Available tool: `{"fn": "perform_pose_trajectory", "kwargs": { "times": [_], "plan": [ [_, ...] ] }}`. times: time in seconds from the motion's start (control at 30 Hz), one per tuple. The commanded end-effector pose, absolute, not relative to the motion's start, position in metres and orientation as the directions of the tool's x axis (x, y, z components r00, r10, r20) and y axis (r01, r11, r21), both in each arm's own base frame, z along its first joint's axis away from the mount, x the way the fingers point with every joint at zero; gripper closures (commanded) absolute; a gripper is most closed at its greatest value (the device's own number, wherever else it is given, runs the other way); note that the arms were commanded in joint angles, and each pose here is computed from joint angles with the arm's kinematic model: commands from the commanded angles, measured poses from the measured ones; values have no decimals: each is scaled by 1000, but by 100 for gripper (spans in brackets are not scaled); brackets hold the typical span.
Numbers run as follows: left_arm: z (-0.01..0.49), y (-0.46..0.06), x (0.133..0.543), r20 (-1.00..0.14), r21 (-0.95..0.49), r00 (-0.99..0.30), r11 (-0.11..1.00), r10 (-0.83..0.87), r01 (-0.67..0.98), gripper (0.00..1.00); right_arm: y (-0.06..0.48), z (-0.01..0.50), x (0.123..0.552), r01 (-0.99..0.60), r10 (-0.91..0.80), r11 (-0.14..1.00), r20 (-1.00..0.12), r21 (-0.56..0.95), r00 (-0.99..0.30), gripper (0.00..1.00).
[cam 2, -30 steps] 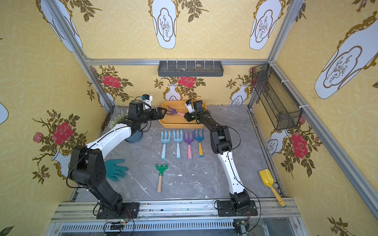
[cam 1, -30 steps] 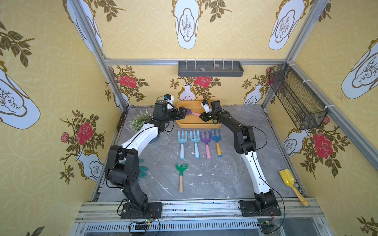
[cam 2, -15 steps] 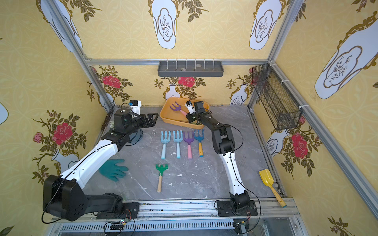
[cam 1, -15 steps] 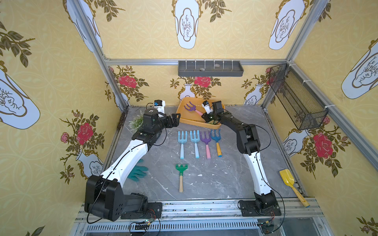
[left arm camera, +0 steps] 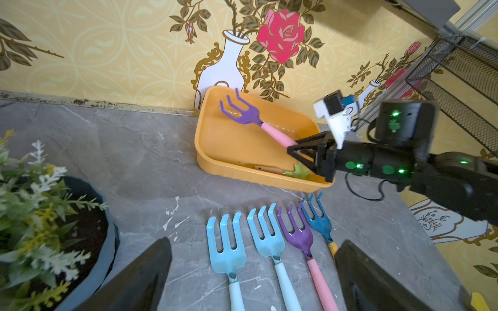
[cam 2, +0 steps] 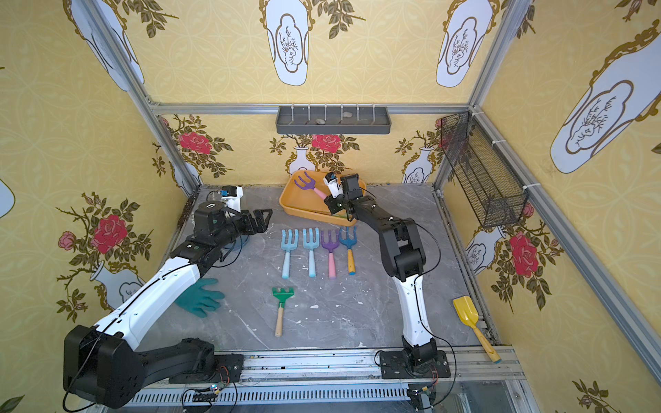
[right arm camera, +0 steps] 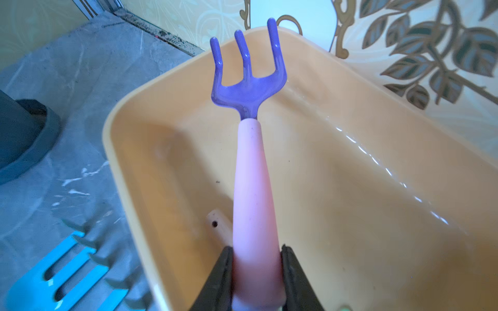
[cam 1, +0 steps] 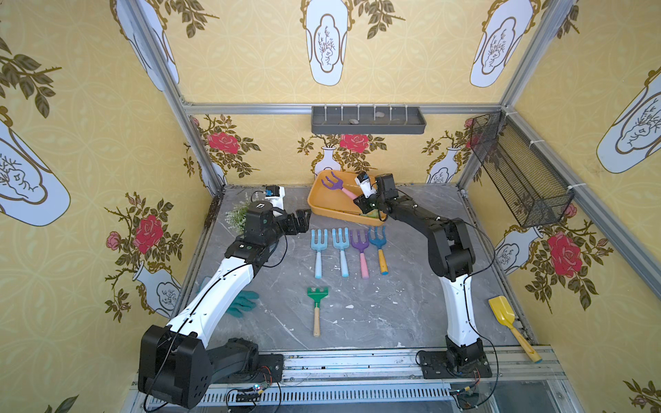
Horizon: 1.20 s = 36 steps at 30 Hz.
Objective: Take the hand rake out of the storage box
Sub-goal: Pick up the rake from the storage box, then place the rake at the center of the board.
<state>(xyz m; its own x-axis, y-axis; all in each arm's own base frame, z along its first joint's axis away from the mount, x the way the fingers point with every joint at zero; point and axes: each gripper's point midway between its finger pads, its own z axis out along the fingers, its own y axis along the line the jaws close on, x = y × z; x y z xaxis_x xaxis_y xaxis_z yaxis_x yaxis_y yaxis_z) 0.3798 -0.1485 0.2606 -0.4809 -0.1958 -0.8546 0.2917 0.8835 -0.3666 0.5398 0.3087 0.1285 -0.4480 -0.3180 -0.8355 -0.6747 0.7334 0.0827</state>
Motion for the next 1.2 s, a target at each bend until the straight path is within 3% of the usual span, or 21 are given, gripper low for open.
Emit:
{"fn": "perform_pose_trajectory", "kwargs": {
  "times": [0.0,0.23,0.57,0.7,1.17],
  "plan": [
    [255,-141,371,-861,-323,-483,903,-157,284,0,302,178,533,-550,-106,817,-892,174,-440,100],
    [243,-122,344,-879,-256,-463,931,-113,260,0,292,178,419,-324,75,905,-853,275,-516,100],
    [226,-117,324,-866,-283,-481,925,-134,253,0,313,126,222,-226,10,963,-861,145,-508,100],
    [228,-115,319,-872,-288,-469,923,-143,255,0,305,116,184,-170,-11,982,-864,87,-504,100],
    [221,-108,316,-874,-268,-465,936,-138,226,0,303,60,101,-375,-173,920,-740,115,-650,100]
  ]
}}
